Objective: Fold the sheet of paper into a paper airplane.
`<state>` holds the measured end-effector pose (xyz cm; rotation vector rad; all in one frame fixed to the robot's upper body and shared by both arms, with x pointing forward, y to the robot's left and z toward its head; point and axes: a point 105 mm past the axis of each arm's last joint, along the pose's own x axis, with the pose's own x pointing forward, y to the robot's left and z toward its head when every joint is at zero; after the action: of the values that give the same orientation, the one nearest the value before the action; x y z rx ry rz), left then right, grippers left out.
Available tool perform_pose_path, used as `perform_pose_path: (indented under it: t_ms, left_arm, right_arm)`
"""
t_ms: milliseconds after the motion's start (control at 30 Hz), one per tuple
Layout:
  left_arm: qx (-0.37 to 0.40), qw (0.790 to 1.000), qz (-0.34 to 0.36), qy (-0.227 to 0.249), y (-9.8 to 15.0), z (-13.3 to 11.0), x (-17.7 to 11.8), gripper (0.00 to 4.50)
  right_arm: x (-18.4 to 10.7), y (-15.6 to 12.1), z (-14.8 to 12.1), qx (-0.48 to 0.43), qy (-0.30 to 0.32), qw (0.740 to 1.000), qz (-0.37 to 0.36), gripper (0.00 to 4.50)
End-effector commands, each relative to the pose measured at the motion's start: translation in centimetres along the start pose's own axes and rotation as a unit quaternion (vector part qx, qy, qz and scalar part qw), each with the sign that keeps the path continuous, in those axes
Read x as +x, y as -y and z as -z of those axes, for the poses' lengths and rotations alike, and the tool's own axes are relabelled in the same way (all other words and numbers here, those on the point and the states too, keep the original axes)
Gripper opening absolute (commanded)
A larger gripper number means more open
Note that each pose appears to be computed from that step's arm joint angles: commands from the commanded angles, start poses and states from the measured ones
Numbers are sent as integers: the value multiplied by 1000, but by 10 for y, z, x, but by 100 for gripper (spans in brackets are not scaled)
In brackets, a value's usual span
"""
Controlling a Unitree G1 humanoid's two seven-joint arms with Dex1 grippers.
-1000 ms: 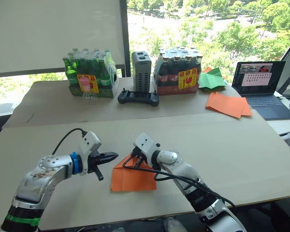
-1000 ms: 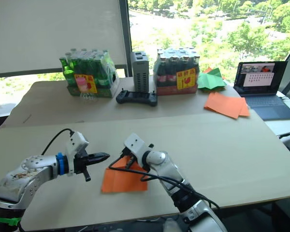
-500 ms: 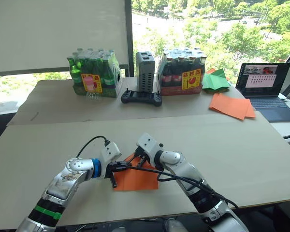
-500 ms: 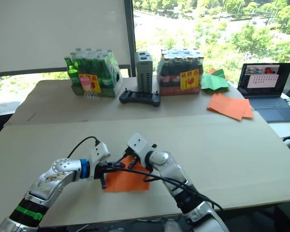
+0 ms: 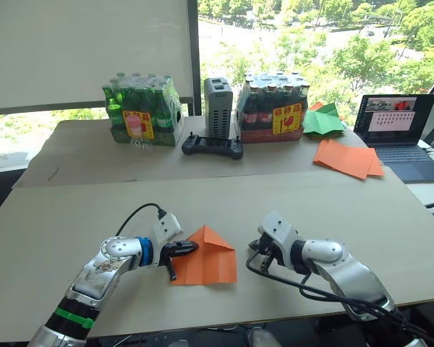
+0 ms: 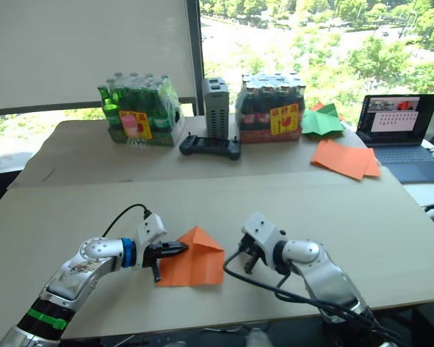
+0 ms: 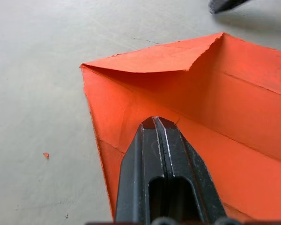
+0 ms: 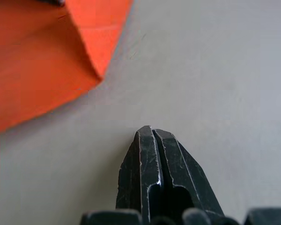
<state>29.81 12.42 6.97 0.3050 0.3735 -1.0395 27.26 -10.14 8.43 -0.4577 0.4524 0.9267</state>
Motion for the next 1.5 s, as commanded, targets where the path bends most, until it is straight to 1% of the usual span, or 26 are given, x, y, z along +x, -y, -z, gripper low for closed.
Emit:
perform_pose_path:
  t_ms: [33, 167, 267, 367, 533, 700, 800, 867, 967, 1067, 1367, 1500]
  left_arm:
    - [-23, 999, 1, -41, 5, 24, 4, 3]
    - [-24, 999, 1, -42, 6, 25, 4, 3]
    - [-24, 999, 0, -43, 5, 25, 4, 3]
    - [-22, 999, -1, -43, 4, 24, 3, 3]
    - [-20, 999, -2, -44, 2, 23, 3, 3]
    - [-19, 999, -2, -46, 0, 24, 3, 3]
    - [-19, 999, -3, -45, -1, 23, 4, 3]
    - [-18, 999, -4, -45, -2, 23, 4, 3]
    - [-16, 999, -7, -44, -3, 22, 3, 3]
    - [-9, 999, -20, -37, -12, 14, -2, 3]
    - [1, 998, -46, -37, -23, 8, -17, 3]
    - [4, 998, -57, -31, -26, 2, -25, 3]
  right_arm:
    - [-8, -23, -9, -19, 15, 999, -49, 0]
    - [-5, -41, -12, -7, 22, 996, -85, 0]
    - [-1, -49, -12, -3, 26, 995, -95, 0]
    - [6, -50, -7, -8, 17, 997, -81, 0]
    - [7, -39, -4, -3, 16, 998, -59, 0]
    - [13, -30, -20, 7, 62, 997, -34, 0]
    - [25, -18, -39, 24, 106, 994, -5, 0]
    - [30, -15, -47, 28, 123, 992, 0, 0]
    - [33, -13, -53, 31, 132, 991, 2, 0]
    - [38, -11, -57, 26, 135, 990, 2, 0]
    - [55, -21, -86, 19, 170, 985, -20, 0]
    - [58, -26, -87, 18, 170, 985, -27, 0]
